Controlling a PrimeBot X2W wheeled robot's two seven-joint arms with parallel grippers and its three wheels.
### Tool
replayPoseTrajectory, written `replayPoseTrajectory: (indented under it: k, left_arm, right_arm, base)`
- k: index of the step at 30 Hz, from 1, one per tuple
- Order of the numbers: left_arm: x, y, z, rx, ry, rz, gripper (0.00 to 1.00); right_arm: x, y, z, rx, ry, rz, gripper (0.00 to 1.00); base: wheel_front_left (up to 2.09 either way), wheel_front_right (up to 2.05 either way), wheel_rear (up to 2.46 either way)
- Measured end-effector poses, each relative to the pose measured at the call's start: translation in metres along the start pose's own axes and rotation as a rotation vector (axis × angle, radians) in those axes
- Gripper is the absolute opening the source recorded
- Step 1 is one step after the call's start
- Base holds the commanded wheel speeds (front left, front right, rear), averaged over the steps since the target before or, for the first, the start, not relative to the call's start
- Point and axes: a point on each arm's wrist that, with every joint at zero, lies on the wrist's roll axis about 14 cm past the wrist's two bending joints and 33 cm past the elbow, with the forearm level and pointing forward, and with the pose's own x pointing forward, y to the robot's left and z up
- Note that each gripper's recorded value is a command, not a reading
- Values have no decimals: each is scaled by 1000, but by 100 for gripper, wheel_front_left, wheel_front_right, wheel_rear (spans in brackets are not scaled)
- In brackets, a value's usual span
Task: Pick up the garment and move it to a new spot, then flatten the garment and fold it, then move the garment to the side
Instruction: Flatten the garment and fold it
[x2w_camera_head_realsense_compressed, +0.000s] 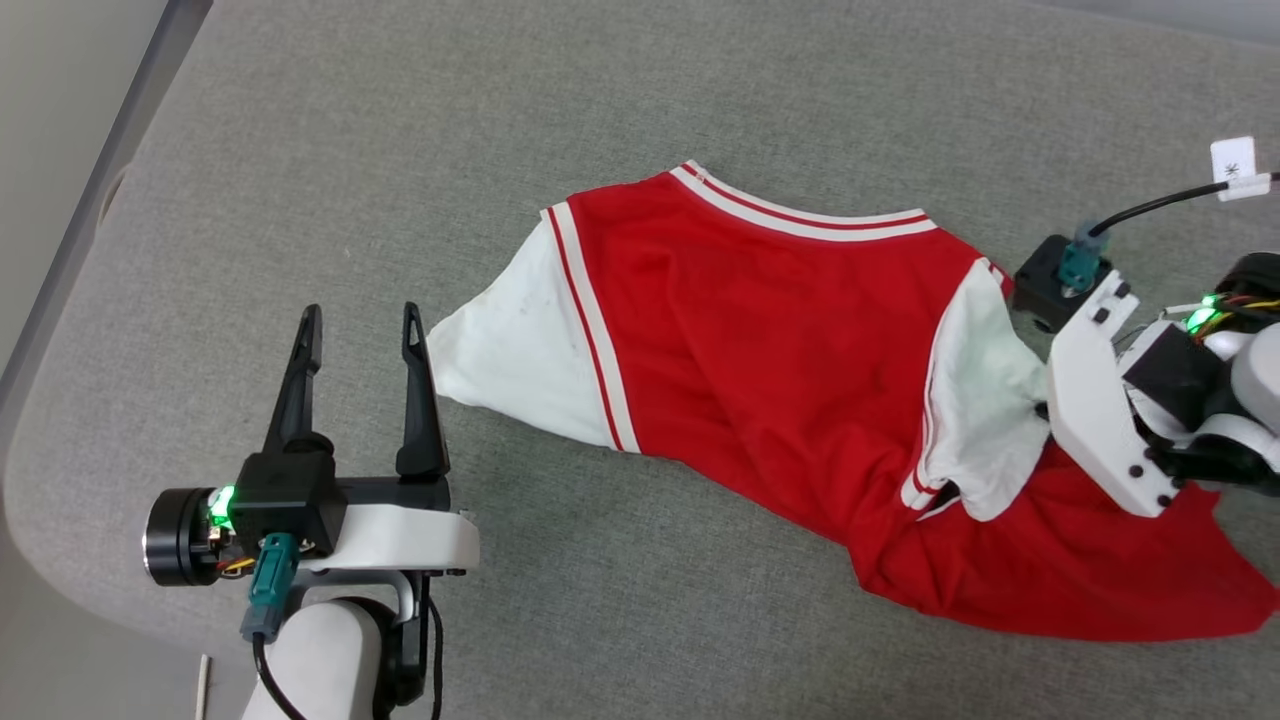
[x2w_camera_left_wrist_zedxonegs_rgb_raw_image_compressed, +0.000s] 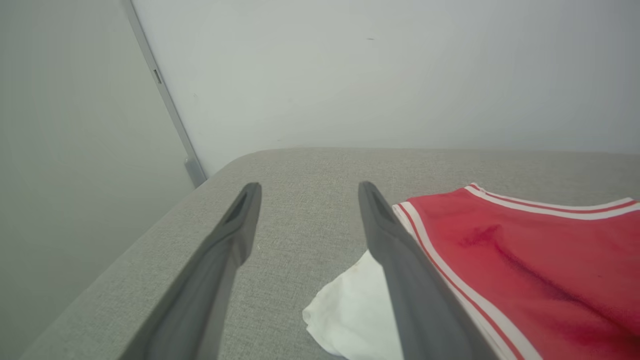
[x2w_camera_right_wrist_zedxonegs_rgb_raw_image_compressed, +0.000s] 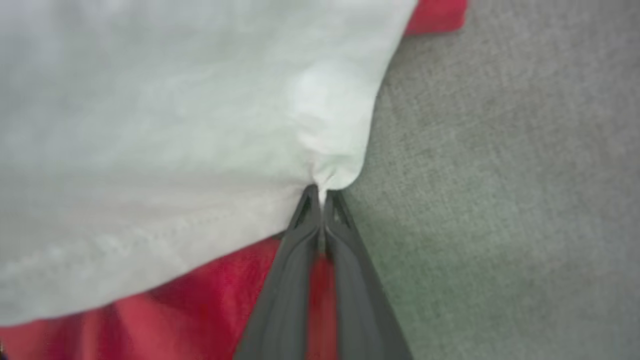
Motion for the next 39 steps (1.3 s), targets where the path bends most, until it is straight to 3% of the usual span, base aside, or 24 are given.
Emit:
replayPoseTrajectory:
  k: [10,17,21,27,34,39]
  left_arm:
    - [-8,-3,9,-5,-23,-30,100]
    - [-21,-5,14,-19,-33,-52,100]
    - [-26,-10,14,-28,-33,-76,100]
    - [-26,-24,15,-44,-39,-125,100]
    - [-22,-35,9,-42,-24,-159,100]
    - [-18,-38,6,-40,-19,-172,100]
  right_arm:
    - [-44,1,55,-4,-342,-56,0]
    - [-97,-16,43,44,-465,-151,0]
    - [-120,-29,11,133,-489,-208,0]
    - [-135,-54,-68,307,-423,-313,0]
    - [-114,-63,-163,535,-276,-376,0]
    - [-93,-59,-205,660,-200,-389,0]
  base:
    - [0,0,0]
    - [0,0,0]
    - [0,0,0]
    - [0,0,0]
    - [0,0,0]
    - [0,0,0]
